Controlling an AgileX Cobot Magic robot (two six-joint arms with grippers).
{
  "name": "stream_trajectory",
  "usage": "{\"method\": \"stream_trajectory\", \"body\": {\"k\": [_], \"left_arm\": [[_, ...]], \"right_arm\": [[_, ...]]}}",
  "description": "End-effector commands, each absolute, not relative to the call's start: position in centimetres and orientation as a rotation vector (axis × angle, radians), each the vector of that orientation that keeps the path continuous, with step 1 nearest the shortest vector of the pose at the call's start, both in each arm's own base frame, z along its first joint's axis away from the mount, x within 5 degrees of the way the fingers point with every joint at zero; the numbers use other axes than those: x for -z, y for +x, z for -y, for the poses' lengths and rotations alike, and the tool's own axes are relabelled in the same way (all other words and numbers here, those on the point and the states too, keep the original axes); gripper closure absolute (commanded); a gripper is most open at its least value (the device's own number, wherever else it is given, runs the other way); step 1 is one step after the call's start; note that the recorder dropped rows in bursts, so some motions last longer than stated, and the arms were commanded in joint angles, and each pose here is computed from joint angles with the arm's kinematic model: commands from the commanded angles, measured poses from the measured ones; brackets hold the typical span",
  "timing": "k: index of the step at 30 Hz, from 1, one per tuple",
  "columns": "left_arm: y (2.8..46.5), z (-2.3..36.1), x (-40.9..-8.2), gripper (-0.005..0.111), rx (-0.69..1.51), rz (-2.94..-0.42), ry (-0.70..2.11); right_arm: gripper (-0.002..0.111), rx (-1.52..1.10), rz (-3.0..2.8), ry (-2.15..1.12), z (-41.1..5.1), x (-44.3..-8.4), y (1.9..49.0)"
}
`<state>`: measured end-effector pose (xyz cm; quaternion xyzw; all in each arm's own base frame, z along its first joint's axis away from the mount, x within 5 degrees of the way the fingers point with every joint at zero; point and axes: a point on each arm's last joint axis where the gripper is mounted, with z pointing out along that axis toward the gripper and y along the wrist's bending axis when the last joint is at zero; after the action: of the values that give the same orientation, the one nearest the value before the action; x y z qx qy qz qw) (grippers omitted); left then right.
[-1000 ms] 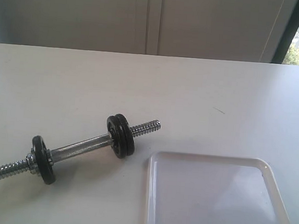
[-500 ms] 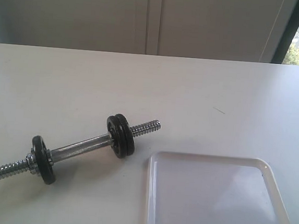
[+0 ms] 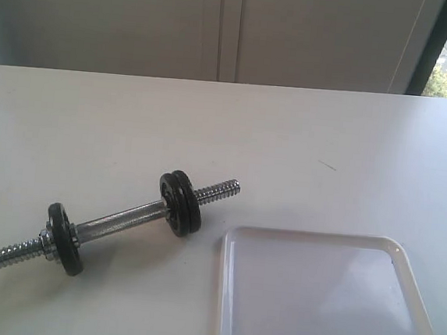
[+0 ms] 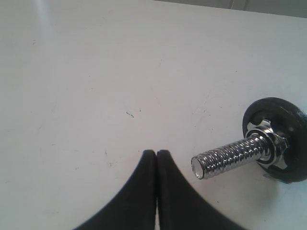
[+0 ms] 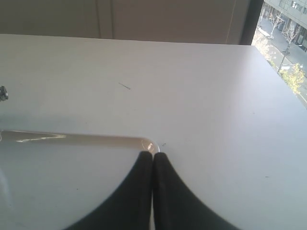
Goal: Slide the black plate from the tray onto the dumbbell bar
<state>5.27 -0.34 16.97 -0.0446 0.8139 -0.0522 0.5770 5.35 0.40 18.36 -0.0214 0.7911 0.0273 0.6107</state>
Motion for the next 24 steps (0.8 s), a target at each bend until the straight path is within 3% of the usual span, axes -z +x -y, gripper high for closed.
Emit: {"method": "stream_trajectory", "body": {"k": [1,24], "left_arm": [[5.26,0.37,-16.91,0.107,0.136,-1.899,-0.116],[5.27,0.20,-16.91,0.107,0.112,-1.897,-0.142]], "right_arm": [[0.108,-0.057,-1.817,-0.054,-0.38,-18.31,5.36],[0.108,-0.057,-1.817,-0.054,-0.38,-18.31,5.36]]}}
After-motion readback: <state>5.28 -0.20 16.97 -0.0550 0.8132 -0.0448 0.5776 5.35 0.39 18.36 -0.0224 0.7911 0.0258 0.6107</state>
